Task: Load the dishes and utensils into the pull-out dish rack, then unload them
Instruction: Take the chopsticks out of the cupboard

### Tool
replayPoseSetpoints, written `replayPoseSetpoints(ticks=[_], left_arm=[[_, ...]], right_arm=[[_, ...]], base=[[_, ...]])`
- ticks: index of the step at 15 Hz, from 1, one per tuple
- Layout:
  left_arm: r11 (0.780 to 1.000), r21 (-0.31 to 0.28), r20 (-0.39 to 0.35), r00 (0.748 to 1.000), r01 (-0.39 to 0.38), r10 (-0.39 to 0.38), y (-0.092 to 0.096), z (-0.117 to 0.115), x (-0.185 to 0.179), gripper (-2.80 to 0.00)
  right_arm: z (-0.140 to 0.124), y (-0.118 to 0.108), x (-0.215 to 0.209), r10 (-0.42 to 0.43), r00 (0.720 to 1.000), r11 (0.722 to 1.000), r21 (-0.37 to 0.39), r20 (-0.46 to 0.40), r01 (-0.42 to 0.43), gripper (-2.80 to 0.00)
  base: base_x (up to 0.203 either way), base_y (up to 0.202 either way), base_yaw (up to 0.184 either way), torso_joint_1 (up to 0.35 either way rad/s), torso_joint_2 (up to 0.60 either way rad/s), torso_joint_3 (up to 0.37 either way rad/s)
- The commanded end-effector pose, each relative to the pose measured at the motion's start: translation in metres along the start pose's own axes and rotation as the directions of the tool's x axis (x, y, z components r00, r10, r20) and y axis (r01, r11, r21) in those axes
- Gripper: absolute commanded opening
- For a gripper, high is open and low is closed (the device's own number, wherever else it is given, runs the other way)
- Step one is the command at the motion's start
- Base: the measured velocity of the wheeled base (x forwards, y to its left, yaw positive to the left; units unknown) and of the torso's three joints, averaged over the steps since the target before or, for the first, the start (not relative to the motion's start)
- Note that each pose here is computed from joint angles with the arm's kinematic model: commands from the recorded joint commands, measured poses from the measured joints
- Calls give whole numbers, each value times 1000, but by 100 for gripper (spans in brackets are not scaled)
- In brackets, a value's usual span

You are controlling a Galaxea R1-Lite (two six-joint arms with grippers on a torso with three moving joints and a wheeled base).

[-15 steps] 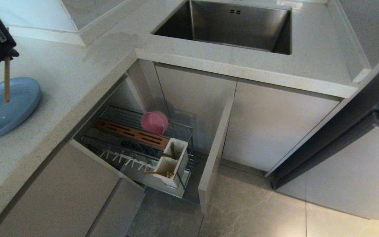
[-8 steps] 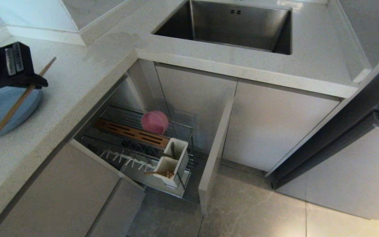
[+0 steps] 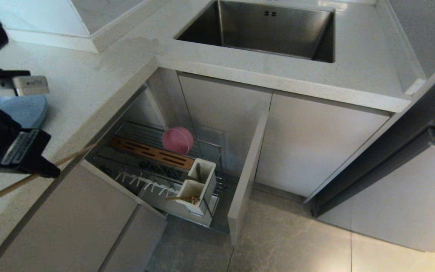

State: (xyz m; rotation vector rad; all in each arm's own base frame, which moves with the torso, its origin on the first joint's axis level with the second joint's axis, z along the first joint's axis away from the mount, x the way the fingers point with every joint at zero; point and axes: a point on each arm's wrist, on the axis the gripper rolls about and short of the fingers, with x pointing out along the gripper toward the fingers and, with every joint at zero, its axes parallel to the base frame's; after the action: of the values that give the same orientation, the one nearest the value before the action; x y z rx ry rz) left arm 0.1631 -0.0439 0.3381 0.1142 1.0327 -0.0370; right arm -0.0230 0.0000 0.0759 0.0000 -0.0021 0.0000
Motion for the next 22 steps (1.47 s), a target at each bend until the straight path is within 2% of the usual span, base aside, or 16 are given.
replayPoseSetpoints(ticks=[1, 3, 4, 7, 12, 22], left_arm=[[999, 33, -72, 997, -3, 6, -5, 2, 11, -280], [995, 100, -175, 985, 6, 11, -13, 6, 28, -280], [993, 115, -202, 979, 25, -2, -17, 8, 34, -280], [983, 150, -303, 951, 106, -57, -37, 21, 64, -280], [976, 184, -423, 906, 119, -30, -65, 40, 122, -280], [978, 177, -488, 873, 114, -14, -91, 62, 209, -280]], right_arm=[[0, 0, 0, 0, 1000, 1000, 0, -1, 0, -280], [0, 0, 0, 0, 1000, 1000, 0, -1, 0, -280], [0, 0, 0, 0, 1000, 1000, 0, -1, 0, -280], [0, 0, 0, 0, 1000, 1000, 0, -1, 0, -280], [0, 0, 0, 0, 1000, 1000, 0, -1, 0, -280], [0, 0, 0, 0, 1000, 1000, 0, -1, 0, -280]], base=[[0, 0, 0, 0, 0, 0], [0, 0, 0, 0, 0, 0], [0, 0, 0, 0, 0, 0], [0, 0, 0, 0, 0, 0], [0, 0, 0, 0, 0, 0], [0, 0, 0, 0, 0, 0]])
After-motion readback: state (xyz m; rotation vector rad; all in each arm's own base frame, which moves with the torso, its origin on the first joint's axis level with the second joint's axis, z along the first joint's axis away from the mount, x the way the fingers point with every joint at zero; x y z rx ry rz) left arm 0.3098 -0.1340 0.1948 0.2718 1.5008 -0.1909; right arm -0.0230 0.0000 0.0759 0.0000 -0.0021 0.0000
